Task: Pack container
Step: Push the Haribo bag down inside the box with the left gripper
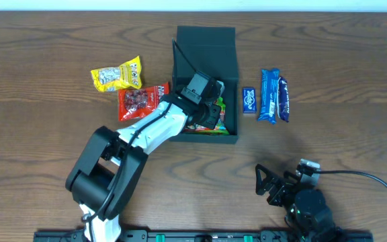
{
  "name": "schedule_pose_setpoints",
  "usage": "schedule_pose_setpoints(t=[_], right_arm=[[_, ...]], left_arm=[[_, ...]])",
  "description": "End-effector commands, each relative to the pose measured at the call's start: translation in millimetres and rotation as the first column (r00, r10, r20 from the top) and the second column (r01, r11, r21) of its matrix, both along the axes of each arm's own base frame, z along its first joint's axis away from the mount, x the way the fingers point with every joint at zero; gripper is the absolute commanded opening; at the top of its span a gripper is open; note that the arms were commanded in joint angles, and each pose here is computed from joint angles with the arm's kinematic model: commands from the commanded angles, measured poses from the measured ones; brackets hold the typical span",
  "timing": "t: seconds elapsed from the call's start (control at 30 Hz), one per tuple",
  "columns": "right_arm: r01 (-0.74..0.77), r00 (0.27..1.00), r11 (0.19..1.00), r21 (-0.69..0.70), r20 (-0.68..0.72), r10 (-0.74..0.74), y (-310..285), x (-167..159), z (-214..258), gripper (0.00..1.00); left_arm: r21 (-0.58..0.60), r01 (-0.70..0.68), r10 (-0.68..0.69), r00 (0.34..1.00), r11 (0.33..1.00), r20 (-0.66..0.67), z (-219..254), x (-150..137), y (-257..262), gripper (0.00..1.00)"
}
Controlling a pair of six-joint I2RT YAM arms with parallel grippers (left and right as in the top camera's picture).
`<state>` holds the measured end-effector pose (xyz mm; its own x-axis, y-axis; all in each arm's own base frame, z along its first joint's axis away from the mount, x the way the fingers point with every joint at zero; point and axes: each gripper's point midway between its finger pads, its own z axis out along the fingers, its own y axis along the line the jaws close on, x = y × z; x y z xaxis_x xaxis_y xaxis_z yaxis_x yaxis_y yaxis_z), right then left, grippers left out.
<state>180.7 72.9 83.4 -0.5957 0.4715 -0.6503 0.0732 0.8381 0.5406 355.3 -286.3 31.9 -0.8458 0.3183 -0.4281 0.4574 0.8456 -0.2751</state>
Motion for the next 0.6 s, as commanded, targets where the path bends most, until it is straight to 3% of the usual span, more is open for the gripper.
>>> schedule_pose_setpoints(t=[0.0,0.23,0.57], right_arm=[[-0.001,1.000,1.000,0.007,-0.003,0.001,1.1,-0.6,-1.5,0.99],[-0.001,1.000,1.000,0.007,-0.003,0.001,1.0,-0.6,-1.6,0.99],[-0.001,1.000,1.000,0.007,-0.003,0.001,1.0,-0.6,-1.6,0.99]], left_arm=[[0.054,-0.028,0.028,1.000,0.998,0.004,-15.5,3.9,8.1,0.06],[0.170,-0.106,0.093,0.992,0.980,0.085,-19.8,18.7,30.5,0.06],[0.201,-0.137,0.114,0.986,0.970,0.123,-4.6,29.1,34.9,0.06]])
